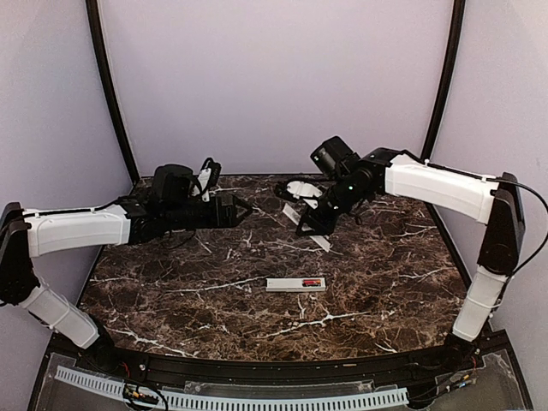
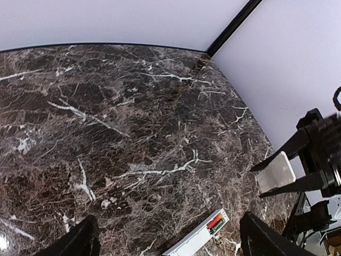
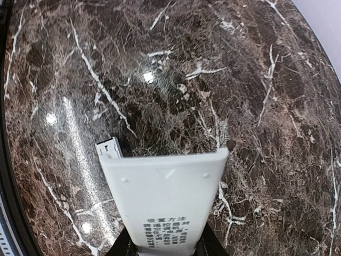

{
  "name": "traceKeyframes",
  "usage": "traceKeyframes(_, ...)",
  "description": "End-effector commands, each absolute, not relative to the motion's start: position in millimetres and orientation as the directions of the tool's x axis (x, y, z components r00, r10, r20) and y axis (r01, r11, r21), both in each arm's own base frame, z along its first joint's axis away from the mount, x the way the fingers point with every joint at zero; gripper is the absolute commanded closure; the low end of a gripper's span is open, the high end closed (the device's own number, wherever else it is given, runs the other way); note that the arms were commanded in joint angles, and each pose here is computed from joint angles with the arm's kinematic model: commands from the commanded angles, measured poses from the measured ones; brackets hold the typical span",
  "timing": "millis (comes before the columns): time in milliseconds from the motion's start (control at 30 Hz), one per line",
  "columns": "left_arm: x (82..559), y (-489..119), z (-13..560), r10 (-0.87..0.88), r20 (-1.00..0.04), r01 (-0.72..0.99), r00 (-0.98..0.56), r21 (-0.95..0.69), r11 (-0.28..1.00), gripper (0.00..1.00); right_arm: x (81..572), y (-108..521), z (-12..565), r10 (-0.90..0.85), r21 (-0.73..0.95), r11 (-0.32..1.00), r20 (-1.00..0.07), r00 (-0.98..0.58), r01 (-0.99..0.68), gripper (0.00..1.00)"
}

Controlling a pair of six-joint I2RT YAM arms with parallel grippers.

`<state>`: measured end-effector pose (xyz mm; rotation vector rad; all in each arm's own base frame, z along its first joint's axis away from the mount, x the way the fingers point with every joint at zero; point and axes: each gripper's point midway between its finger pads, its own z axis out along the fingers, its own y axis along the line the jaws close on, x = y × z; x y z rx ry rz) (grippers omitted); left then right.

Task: Load the batteries into the remote control
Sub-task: Place the battery cover on the remote control without the battery cover.

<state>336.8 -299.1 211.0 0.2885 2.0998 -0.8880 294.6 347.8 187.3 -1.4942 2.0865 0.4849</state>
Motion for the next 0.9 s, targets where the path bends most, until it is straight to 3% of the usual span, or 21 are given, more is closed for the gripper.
traceKeyframes(0, 336.3, -277.7, 163.0, -0.124, -0.676, 0.32, -0.726, -0.492, 0.81, 0.1, 276.9, 347.6, 156.7, -0.89, -0.103, 0.2, -0.434, -0.137, -0.974, 0.81)
traceKeyframes(300, 348.9, -267.0, 150.2, -0.095, -0.685, 0.298, -0.722, -0.432, 0.851, 0.11, 249.1, 351.6, 102.0, -0.979, -0.079, 0.053, -0.2, -0.037, -0.995, 0.8)
traceKeyframes(600, 356.4, -260.2, 145.7, -0.089, -0.687, 0.286, -0.721, -0.412, 0.865, 0.11, 245.7, 358.4, 71.4, -0.996, -0.119, -0.017, -0.08, 0.027, -0.993, 0.78)
traceKeyframes(867, 358.2, -256.1, 142.5, -0.078, -0.69, 0.284, -0.72, -0.395, 0.874, 0.11, 244.6, 363.3, 63.8, -0.998, -0.114, -0.039, -0.052, 0.045, -0.993, 0.77)
